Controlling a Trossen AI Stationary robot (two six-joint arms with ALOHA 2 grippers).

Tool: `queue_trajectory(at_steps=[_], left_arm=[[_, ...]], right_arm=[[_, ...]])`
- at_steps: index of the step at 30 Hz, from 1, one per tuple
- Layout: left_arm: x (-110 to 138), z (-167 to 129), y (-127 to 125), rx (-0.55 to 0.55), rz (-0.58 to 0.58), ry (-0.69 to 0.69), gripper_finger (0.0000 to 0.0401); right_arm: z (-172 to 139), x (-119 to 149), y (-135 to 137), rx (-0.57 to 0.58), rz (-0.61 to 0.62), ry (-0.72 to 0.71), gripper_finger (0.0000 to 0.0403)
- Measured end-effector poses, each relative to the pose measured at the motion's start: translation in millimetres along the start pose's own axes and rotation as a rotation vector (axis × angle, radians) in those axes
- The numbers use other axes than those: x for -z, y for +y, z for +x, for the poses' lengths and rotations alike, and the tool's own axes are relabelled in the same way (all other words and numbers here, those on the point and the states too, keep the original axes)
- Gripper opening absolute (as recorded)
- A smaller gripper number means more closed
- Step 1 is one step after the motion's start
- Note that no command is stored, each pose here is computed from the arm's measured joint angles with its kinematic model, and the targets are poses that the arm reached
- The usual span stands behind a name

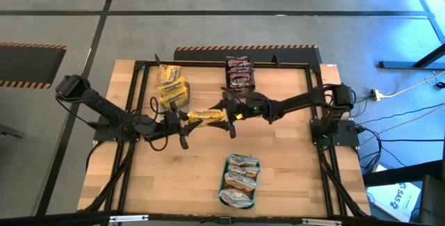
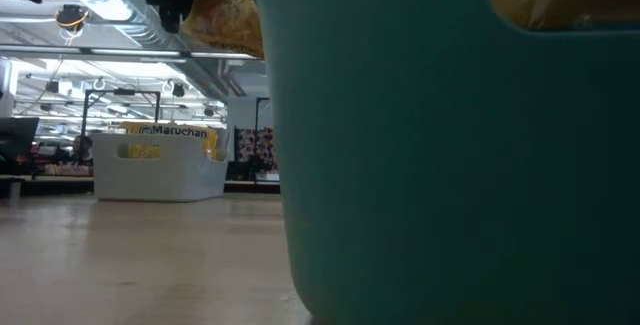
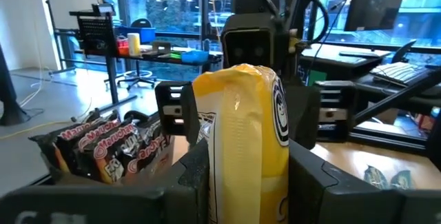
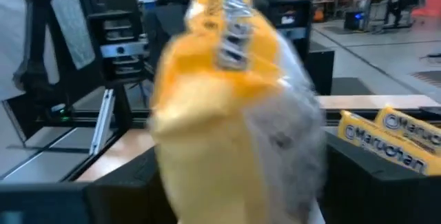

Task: Sort Maruchan noodles
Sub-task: Put the yellow noodle pack into the white bin

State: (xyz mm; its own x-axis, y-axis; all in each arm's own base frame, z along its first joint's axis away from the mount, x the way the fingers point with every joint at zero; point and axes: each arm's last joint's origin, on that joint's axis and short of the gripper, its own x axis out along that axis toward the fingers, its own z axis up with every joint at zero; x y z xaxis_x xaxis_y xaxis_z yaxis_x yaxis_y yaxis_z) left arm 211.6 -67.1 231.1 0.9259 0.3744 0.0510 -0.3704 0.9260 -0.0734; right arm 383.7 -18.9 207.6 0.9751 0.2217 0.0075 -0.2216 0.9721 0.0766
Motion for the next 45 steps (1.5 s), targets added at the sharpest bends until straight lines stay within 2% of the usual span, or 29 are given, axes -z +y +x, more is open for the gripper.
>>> queue_trajectory(at_steps=[3,8,9,14,18,27,35,45], left_arm=[[0,0,0,-0.003,-0.001,-0.001,0.0116],[0,2,2,-0.031,-0.014,0.001,0.0127],[1,2,3,-0.035,-0.015,0.004,0.0133],[0,2,3,-0.032,-0.019,0.003,0.0178],[-6,-8,4,-0.007,-0.012,0.022,0.0212],[-26,-31,19,-0.003,-0.092,0.274,0.0236],[-37,-7,11,0.034,-0.090,0.415,0.0237],[-46,37,-5,0.000,0.042,0.663,0.0237]], right_arm=[[4,1,-1,-0.026,-0.006,0.005,0.0208],[4,4,-1,-0.039,-0.035,0.025,0.0100],[4,5,-1,-0.038,-0.040,0.031,0.0094],[4,8,-1,-0.043,-0.043,0.059,0.0094],[0,12,0,-0.052,-0.045,0.151,0.0094],[-7,26,0,0.004,-0.052,0.360,0.0096],[-7,33,-1,0.015,-0.044,0.388,0.0097],[-7,33,-1,0.015,-0.039,0.390,0.0098]])
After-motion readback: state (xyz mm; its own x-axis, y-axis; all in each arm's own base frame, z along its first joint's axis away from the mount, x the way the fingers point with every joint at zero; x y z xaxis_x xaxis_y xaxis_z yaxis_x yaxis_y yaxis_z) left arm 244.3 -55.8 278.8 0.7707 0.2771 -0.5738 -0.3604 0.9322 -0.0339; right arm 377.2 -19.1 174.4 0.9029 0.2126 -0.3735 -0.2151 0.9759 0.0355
